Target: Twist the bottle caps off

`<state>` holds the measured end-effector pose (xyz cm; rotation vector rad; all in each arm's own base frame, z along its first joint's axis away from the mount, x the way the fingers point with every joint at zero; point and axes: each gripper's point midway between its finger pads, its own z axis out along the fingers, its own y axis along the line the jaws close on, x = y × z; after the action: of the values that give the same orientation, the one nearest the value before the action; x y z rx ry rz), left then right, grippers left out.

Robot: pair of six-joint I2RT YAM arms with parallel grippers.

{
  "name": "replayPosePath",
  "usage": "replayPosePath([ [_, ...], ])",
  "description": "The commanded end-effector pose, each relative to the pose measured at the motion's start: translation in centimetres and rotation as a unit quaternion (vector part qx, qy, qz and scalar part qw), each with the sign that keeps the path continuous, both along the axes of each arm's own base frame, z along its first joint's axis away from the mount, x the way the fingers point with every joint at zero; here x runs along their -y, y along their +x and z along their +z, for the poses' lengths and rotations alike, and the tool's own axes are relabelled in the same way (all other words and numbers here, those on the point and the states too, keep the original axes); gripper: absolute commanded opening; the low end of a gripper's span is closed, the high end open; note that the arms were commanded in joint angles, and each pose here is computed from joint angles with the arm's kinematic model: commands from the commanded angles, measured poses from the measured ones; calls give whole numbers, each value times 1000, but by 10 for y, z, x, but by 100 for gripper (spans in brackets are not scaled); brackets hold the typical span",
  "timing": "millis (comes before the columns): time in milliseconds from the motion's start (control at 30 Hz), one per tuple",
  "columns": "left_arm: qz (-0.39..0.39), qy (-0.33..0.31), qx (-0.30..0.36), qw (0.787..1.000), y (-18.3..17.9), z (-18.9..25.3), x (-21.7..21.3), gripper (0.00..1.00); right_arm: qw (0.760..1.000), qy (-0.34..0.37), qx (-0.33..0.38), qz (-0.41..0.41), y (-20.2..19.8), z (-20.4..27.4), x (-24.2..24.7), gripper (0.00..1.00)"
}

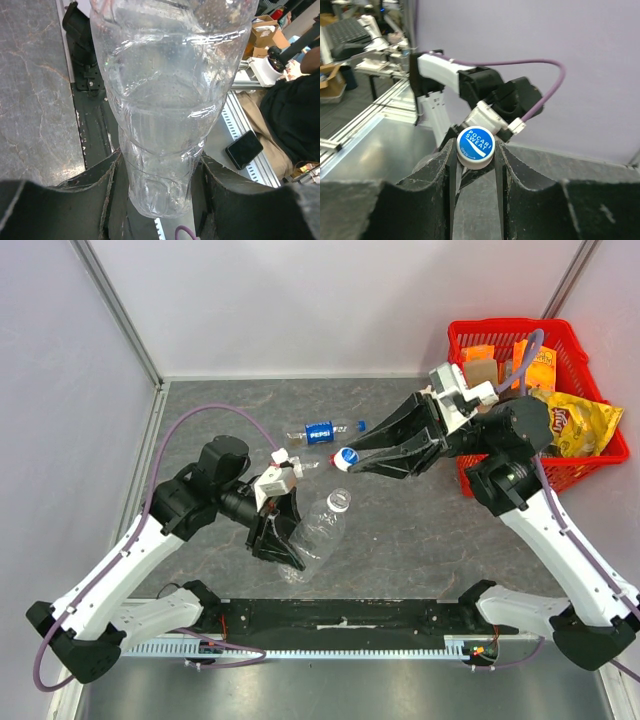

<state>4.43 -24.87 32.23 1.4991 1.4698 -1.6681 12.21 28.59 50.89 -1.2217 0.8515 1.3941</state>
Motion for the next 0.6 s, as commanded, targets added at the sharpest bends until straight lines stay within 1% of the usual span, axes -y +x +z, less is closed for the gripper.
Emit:
replayPosePath([
  [0,17,4,28,999,7,-7,2,2,994,31,-7,-105,28,16,6,0],
  [67,35,13,36,999,14,-10,3,2,988,32,-26,-151,45,11,8,0],
  [167,85,36,58,994,33,-21,5,2,969,39,-58,-236,76,1,18,0],
  [300,176,61,90,978,65,-41,6,2,944,25,-95,-316,107,-22,28,0],
  [367,230,65,107,965,83,-48,4,2,935,8,-109,-337,117,-37,29,0],
  [433,286,68,126,947,101,-52,-1,2,926,-14,-123,-356,127,-58,30,0],
  [567,395,71,160,902,136,-58,-18,2,910,-64,-143,-383,142,-103,32,0],
])
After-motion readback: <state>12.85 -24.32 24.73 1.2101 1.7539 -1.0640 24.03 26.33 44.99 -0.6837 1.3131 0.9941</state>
